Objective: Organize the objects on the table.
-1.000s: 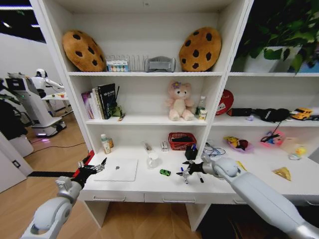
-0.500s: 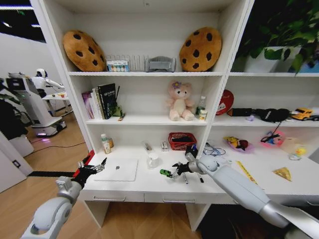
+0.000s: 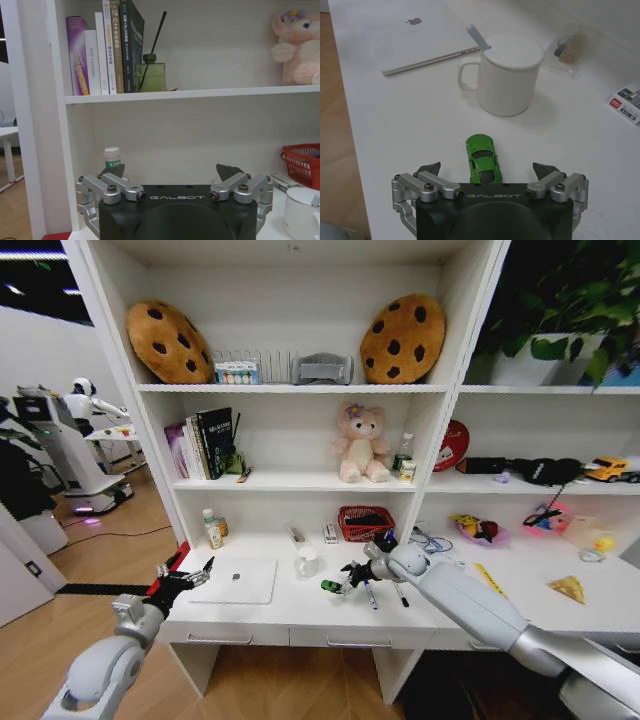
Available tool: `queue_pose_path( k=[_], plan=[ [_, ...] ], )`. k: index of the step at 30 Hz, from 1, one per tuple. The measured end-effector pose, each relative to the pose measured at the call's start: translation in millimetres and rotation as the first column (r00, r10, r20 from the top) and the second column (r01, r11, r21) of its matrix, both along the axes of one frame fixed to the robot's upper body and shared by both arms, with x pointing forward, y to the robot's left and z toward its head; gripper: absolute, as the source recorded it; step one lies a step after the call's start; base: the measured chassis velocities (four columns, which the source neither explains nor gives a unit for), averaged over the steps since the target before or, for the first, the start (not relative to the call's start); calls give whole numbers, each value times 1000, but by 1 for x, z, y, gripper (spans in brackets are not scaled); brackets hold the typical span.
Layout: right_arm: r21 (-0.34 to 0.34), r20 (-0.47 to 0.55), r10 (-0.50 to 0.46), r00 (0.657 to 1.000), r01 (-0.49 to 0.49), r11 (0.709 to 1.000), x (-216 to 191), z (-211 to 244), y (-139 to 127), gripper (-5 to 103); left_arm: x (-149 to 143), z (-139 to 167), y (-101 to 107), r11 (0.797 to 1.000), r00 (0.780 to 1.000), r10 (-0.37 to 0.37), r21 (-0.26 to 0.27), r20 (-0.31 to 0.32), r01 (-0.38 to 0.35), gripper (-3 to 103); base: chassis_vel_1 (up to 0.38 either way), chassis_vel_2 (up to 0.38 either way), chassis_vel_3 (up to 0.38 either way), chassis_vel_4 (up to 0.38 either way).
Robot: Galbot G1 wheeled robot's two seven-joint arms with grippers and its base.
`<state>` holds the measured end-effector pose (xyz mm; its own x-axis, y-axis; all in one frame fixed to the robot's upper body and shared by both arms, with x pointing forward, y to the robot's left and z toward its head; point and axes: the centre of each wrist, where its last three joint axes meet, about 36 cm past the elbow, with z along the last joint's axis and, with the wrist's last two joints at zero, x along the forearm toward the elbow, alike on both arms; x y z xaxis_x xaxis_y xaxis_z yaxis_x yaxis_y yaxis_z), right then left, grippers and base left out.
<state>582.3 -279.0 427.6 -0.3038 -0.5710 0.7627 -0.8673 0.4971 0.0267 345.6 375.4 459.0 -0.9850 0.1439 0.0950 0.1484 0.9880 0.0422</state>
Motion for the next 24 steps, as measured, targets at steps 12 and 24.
queue_pose_path(
  k=[12, 24],
  plan=[
    [5, 8, -16, 1000, 16, 1000, -3, -13, 10, 97, 0, 0, 0, 1000, 1000, 0, 0, 0, 0, 100, 0, 0, 0, 0],
    [12, 9, -25, 1000, 25, 1000, -6, -14, 11, 83, 0, 0, 0, 1000, 1000, 0, 0, 0, 0, 100, 0, 0, 0, 0]
  ],
)
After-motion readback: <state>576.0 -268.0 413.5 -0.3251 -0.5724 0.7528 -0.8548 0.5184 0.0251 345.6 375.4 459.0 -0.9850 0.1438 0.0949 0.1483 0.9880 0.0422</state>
